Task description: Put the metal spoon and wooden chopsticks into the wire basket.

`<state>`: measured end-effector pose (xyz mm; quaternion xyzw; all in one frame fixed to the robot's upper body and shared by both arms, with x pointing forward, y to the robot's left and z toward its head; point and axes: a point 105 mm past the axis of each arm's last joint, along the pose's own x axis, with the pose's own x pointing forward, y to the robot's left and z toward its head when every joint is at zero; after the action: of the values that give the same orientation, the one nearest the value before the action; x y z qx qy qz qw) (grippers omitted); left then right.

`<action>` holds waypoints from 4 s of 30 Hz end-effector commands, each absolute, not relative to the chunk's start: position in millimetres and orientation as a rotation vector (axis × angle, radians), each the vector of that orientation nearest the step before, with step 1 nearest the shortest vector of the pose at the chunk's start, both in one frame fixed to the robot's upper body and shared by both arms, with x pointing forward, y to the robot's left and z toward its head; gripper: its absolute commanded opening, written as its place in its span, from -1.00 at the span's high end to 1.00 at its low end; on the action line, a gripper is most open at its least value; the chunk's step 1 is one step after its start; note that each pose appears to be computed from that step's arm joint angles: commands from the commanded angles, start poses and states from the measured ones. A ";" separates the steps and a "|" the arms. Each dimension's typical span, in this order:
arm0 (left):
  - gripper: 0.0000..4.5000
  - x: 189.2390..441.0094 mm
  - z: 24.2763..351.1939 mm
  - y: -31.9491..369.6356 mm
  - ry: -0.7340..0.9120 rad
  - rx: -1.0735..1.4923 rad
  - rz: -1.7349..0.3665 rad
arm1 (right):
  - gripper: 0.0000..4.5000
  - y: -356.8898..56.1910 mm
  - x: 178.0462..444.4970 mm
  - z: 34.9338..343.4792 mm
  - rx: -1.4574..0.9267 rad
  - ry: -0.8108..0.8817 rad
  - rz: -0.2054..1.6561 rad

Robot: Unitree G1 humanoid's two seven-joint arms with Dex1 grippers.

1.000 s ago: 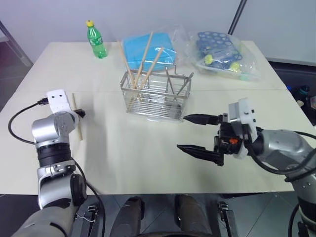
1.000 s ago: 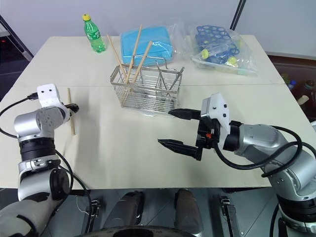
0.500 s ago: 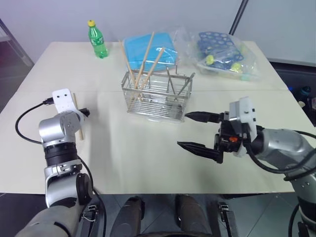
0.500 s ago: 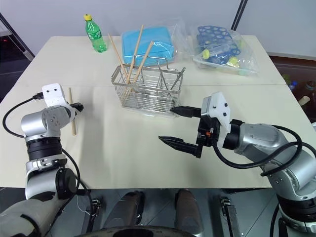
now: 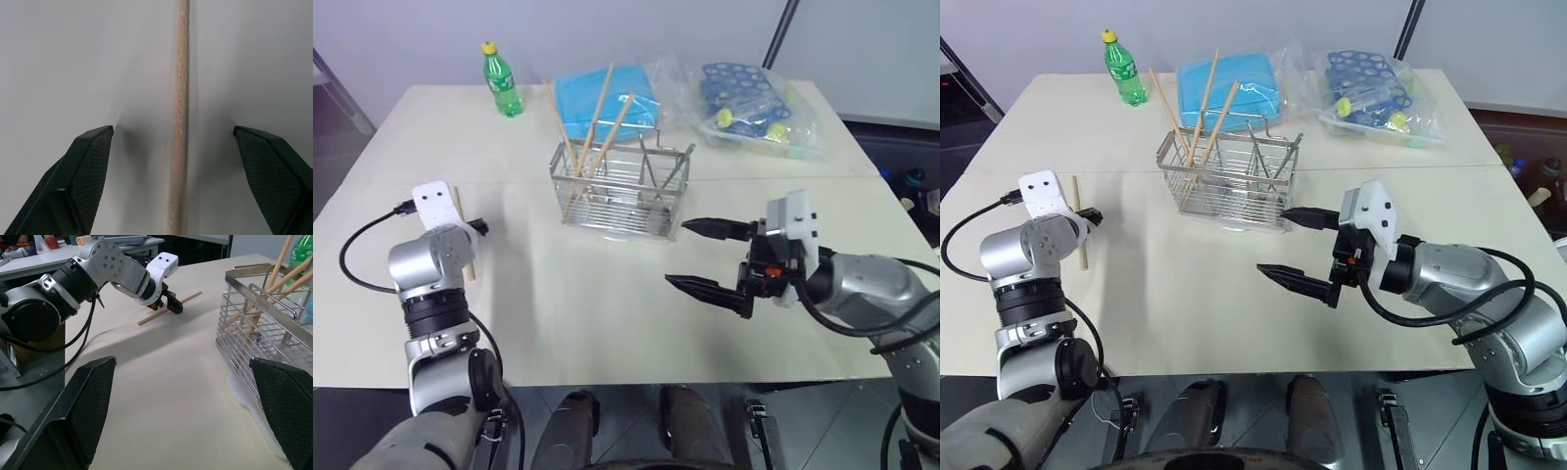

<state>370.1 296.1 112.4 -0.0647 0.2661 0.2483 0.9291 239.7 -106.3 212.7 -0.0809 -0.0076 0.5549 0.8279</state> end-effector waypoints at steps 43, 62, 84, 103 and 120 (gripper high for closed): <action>0.98 416.9 372.1 195.3 -0.600 0.051 -0.378 | -1.00 -117.6 262.8 226.1 -0.148 -0.219 0.922; 0.98 404.3 352.4 120.4 -0.597 -0.322 -0.881 | -1.00 -117.6 253.5 225.8 -0.122 -0.240 0.826; 0.98 396.2 285.4 113.9 -0.456 -0.265 -0.803 | -1.00 -110.3 261.2 227.6 -0.117 -0.241 0.870; 0.25 400.5 269.3 119.2 -0.452 -0.198 -0.695 | -1.00 -106.2 264.6 229.6 -0.113 -0.250 0.890; -0.99 378.4 302.0 143.0 -0.472 -0.088 -0.679 | -1.00 -117.7 272.3 228.2 -0.139 -0.232 0.904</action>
<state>392.5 140.6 284.6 -0.0633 -0.2029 -0.3186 0.9237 275.6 -114.4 215.1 -0.0560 -0.0858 0.4346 0.8948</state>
